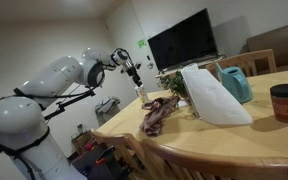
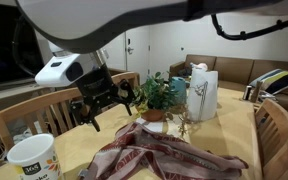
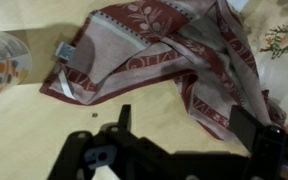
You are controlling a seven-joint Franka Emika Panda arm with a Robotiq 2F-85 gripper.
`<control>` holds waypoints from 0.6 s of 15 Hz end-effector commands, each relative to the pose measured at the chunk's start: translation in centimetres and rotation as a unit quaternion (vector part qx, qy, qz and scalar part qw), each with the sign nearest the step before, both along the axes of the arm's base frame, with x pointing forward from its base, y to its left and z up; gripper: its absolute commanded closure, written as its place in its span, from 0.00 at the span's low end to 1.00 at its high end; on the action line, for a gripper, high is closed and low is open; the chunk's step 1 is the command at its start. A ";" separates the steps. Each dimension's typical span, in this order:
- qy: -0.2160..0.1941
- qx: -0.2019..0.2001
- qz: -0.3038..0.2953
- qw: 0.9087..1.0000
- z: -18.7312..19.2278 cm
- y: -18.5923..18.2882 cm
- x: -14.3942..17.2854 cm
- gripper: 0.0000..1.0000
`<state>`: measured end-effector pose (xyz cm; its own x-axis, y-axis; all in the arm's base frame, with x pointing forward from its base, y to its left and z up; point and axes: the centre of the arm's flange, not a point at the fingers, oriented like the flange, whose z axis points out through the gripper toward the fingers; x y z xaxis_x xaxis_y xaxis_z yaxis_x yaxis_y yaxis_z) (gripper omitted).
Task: Pick up the cloth and put it back down neatly
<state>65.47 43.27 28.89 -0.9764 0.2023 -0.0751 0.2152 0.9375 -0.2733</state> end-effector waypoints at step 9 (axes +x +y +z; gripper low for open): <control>0.019 -0.006 -0.044 0.999 -5.2 -7.9 4.1 0.00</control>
